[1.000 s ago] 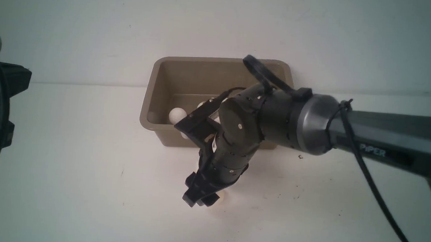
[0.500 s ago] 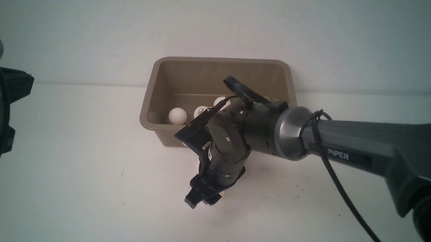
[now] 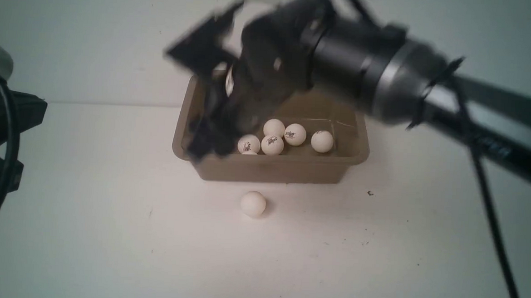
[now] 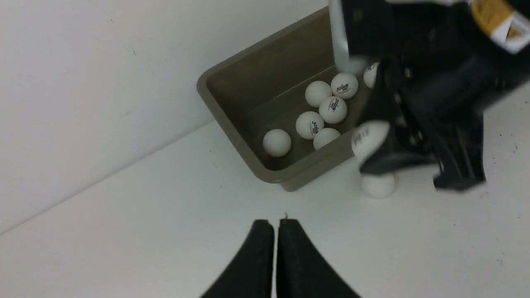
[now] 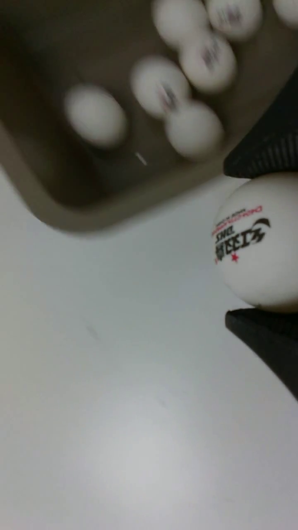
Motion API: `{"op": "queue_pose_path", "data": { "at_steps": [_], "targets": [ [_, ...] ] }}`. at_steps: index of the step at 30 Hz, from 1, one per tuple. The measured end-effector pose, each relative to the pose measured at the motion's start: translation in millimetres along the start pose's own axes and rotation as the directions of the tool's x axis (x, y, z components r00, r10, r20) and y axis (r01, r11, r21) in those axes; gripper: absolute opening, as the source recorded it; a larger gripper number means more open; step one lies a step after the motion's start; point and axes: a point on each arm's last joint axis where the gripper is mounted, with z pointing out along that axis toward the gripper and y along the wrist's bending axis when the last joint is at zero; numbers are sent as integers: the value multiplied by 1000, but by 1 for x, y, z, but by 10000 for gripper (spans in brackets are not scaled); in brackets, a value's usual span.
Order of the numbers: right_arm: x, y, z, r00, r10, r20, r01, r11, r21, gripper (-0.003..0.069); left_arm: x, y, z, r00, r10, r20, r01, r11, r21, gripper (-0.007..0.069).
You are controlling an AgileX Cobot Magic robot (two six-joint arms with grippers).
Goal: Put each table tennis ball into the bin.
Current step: Use the right arm to put the table tennis ball into the box
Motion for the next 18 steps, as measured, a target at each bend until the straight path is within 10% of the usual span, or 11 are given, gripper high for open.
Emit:
{"op": "queue_pose_path", "data": {
  "at_steps": [8,18],
  "targets": [
    [26,-89,44,989,143,-39,-133,972,193,362,3,-2,1,1000,0,-31,1,1000,31,-3],
    [53,-121,87,979,201,-24,-191,957,219,449,3,-5,7,998,-44,-49,48,994,93,10]
  ]
}}
